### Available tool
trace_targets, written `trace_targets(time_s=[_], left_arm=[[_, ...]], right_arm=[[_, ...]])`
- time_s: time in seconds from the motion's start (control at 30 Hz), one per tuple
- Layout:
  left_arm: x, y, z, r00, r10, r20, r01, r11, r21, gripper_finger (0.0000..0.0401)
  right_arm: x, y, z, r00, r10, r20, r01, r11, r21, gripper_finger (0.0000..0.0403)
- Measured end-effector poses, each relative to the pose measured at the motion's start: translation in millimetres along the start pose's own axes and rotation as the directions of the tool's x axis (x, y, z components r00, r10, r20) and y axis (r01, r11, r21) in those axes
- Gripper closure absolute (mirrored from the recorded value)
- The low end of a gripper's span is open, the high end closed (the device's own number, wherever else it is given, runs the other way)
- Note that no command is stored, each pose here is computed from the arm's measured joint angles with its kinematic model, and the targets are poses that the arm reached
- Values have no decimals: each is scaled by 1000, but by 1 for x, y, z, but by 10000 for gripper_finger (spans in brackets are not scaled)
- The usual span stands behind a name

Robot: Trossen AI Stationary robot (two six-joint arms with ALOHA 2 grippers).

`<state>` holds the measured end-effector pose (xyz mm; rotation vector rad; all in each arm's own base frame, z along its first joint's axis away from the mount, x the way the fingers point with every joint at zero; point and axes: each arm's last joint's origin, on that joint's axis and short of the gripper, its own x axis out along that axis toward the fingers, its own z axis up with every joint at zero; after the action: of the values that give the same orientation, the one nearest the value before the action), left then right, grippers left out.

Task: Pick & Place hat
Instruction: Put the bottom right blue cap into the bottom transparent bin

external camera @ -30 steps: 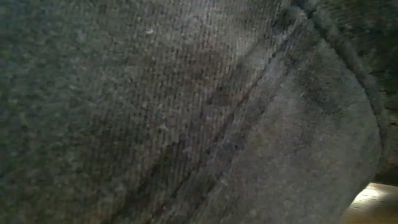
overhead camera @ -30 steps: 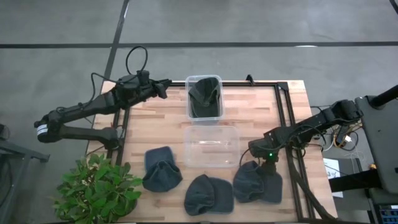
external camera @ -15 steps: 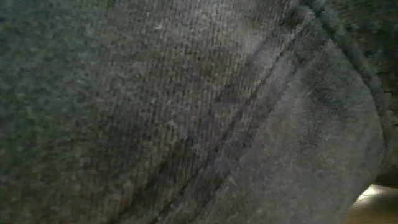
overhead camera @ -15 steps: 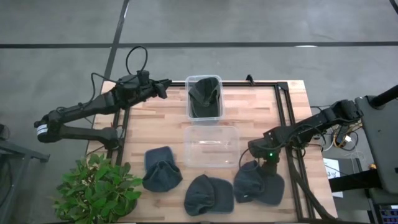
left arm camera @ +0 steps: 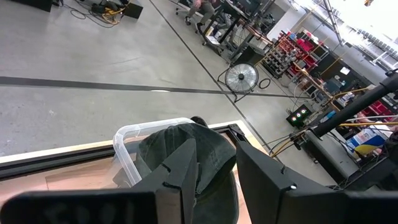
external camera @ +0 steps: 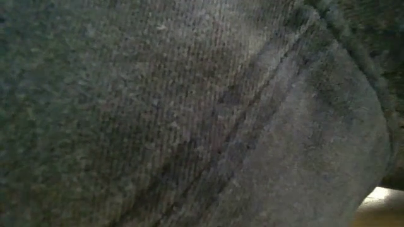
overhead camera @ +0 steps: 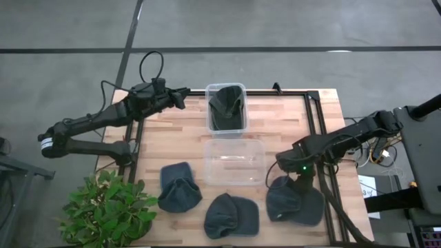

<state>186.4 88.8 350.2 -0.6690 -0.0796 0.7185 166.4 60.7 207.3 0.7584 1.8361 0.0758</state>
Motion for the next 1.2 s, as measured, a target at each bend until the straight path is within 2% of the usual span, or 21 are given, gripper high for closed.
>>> trace_targets(time_s=[0.33,0.53,0.77,0.97,1.2], left_arm=[[0,0,0,1000,0,0,0,1000,0,294],[0,0,0,1000,0,0,0,1000,0,294],[0,0,0,1000,0,0,0,1000,0,294],[0,0,0,1000,0,0,0,1000,0,294],[0,0,0,1000,0,0,0,1000,0,294]], right_arm=[[-46,24,-20,1000,-21,-15,20,996,-90,394],[-80,43,-34,999,22,29,-18,990,-142,394],[-124,67,-51,984,124,128,-95,972,-215,394],[-147,77,-63,962,188,195,-130,952,-277,394],[-158,80,-61,929,171,329,-69,952,-299,394]])
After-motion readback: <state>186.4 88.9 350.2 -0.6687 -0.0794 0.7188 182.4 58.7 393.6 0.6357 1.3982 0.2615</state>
